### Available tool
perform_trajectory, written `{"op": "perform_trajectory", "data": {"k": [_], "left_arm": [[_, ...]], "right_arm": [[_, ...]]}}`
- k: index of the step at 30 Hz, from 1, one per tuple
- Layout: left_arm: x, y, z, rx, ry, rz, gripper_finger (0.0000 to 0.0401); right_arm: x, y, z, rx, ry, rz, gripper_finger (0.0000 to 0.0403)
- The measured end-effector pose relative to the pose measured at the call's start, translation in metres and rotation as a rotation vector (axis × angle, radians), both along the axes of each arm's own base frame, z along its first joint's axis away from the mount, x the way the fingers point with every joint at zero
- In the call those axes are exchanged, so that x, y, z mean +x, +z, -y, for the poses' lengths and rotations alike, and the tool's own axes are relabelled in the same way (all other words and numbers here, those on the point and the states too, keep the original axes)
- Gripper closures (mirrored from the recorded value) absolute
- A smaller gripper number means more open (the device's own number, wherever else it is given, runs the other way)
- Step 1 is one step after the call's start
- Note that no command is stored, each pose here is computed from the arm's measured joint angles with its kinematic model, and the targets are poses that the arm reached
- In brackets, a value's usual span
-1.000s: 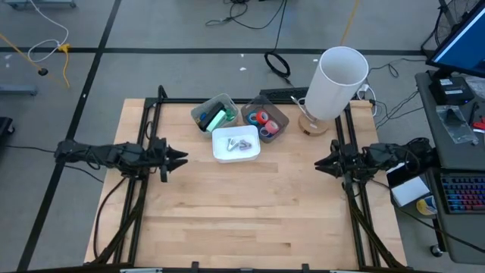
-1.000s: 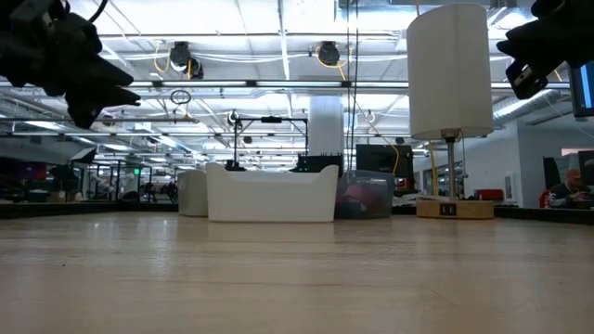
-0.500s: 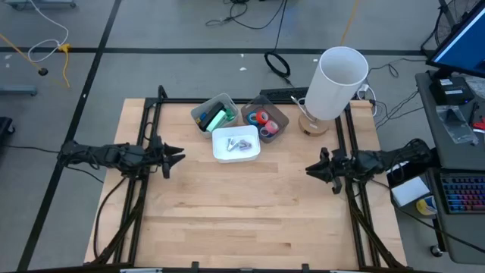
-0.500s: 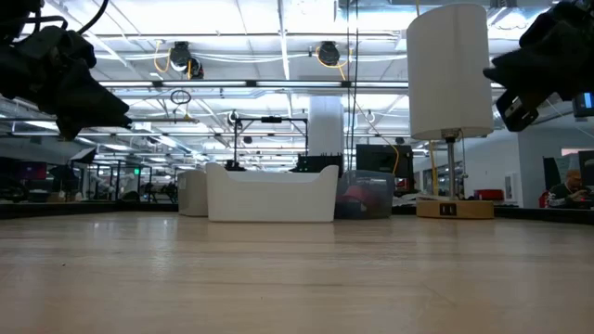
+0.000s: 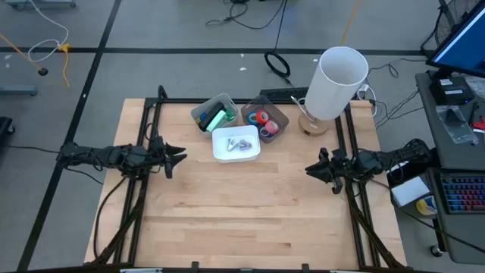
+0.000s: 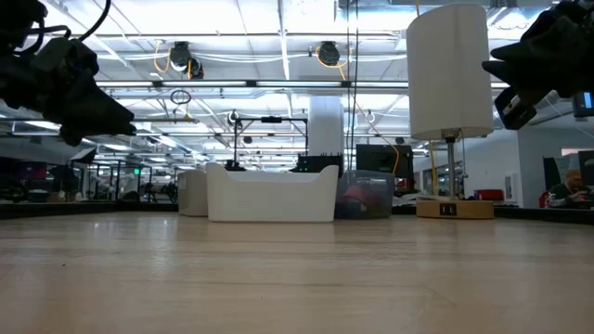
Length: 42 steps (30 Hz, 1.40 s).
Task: Pick and place Stapler, Stapler remover, tape
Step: Return to Home Position
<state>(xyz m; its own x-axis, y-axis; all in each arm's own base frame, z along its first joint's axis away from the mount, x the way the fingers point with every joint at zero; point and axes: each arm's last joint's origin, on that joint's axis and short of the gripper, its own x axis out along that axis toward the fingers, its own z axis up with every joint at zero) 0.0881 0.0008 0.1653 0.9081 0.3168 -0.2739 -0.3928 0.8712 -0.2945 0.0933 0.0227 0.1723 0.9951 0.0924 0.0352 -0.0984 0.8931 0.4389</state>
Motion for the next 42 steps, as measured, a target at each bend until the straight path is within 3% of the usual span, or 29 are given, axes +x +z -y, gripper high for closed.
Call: {"op": "perform_trajectory", "data": {"k": [10, 18, 24, 42], "left_arm": [[0.0, 0.0, 0.0, 0.008, 0.001, -0.004, 0.0251], [0.0, 0.0, 0.0, -0.003, 0.002, 0.0, 0.0251], [0.0, 0.0, 0.0, -0.002, 0.001, 0.0, 0.0251], [0.0, 0.0, 0.0, -0.003, 0.002, 0.001, 0.0251]], "right_arm": [[0.0, -0.009, 0.0, -0.044, 0.011, -0.093, 0.0337], [-0.001, -0.011, -0.006, -0.079, 0.215, -0.103, 0.0337], [-0.001, -0.009, -0.006, -0.119, 0.192, -0.069, 0.0337], [0.0, 0.004, -0.004, -0.089, 0.148, 0.055, 0.0337]]}}
